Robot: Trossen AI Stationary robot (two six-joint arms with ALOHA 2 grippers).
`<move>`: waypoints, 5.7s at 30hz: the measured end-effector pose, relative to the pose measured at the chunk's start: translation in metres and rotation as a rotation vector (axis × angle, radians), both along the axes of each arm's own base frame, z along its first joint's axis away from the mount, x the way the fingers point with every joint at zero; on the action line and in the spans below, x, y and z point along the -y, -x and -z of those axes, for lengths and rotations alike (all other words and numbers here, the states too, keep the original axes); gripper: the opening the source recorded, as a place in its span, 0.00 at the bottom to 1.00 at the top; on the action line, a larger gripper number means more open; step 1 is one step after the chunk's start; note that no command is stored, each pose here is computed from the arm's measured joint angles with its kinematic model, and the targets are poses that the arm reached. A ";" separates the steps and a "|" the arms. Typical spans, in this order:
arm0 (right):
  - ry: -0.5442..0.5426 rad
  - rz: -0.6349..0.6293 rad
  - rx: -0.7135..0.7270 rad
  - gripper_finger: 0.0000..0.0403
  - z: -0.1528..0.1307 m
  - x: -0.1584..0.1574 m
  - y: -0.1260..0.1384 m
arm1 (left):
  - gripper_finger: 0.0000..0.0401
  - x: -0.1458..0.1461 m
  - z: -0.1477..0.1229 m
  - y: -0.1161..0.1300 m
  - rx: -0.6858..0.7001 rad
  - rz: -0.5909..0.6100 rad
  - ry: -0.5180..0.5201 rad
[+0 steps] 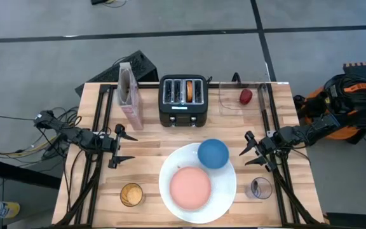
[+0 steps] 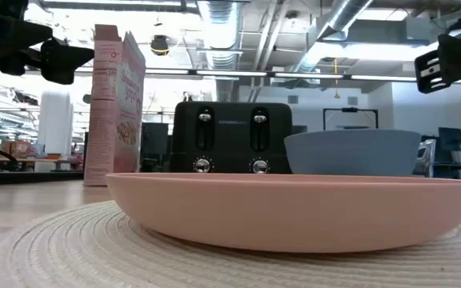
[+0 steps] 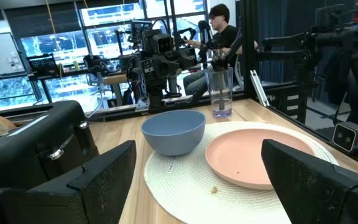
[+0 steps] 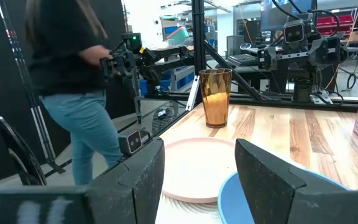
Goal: Arrange a breakfast setting
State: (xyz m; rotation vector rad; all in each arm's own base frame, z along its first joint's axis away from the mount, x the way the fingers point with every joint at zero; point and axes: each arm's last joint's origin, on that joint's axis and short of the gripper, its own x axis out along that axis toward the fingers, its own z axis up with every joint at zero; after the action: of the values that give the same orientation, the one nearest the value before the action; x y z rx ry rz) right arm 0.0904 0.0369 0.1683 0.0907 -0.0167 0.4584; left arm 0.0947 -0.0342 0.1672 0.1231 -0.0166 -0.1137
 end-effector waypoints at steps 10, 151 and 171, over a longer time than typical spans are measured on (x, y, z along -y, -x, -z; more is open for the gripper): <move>0.000 0.000 0.000 0.54 0.000 0.000 0.000 | 0.83 0.000 0.000 0.000 0.000 0.000 0.000; 0.000 -0.001 0.000 0.54 0.000 0.000 0.000 | 1.00 -0.006 -0.081 -0.007 -0.452 -0.717 1.052; 0.000 -0.001 0.000 0.54 0.000 0.000 0.000 | 0.99 -0.007 -0.050 -0.044 -0.366 -1.125 0.868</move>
State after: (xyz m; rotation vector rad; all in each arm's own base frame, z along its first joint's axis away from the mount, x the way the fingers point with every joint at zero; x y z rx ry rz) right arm 0.0904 0.0369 0.1682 0.0905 -0.0165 0.4589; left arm 0.1386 -0.0271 0.2175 -0.7609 0.3641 0.9939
